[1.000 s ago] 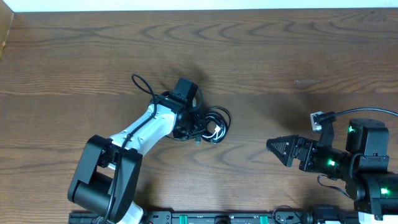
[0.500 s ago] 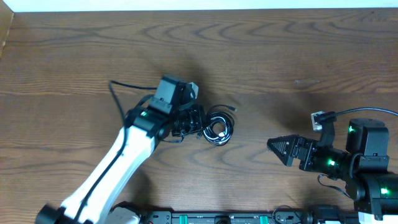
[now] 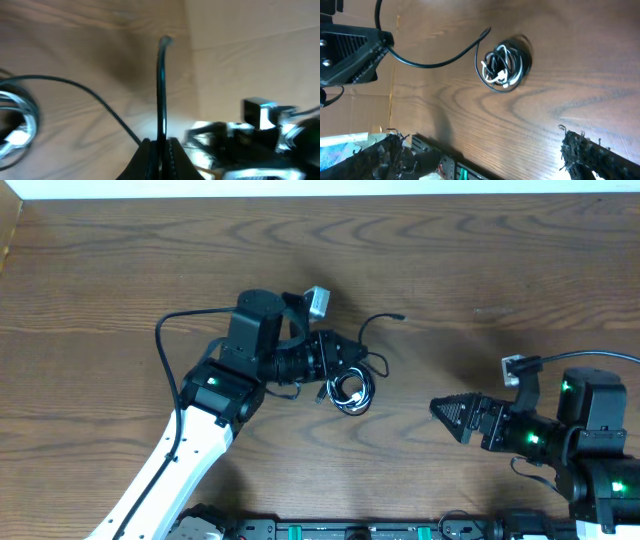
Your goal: Untangle cables
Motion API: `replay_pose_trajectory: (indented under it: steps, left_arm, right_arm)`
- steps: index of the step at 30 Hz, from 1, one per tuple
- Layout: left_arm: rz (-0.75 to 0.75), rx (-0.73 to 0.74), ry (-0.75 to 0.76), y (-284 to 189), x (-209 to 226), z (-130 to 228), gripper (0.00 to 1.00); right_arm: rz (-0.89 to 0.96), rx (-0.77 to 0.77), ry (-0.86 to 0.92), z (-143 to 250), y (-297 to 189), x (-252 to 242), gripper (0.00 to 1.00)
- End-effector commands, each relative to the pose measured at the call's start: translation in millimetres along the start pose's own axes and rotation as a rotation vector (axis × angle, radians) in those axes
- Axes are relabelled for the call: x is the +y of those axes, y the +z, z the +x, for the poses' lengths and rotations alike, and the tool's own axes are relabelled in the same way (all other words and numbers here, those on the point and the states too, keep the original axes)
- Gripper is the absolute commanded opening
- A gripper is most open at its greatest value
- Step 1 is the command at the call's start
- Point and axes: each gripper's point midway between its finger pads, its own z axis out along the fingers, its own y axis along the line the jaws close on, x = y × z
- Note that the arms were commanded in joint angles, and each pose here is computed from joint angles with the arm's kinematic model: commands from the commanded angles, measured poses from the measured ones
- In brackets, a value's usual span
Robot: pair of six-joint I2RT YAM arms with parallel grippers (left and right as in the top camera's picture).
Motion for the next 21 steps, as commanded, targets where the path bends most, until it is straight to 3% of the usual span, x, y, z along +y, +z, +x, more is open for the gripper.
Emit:
replay_pose_trajectory:
  steps: [1,6,14,21]
  left_arm:
    - [0.105,0.029,-0.102,-6.2,-31.2,-0.5,0.08]
    - [0.185,0.003,-0.166,-9.1,-52.2,-12.0,0.07]
    - [0.409,-0.044,-0.194,-26.9,-111.7,-33.7,0.07]
    - [0.589,-0.032,-0.194,-44.1,-161.0,-31.9,0.07]
  right_arm:
    - [-0.046,0.007,-0.024,0.4,1.7,9.2,0.99]
    - [-0.063,-0.048,-0.242,-12.7,1.2,15.3,0.99]
    - [-0.122,-0.121,-0.381,-29.9,1.7,36.8,0.99]
    - [-0.164,-0.187,-0.442,-51.3,11.7,59.6,0.99]
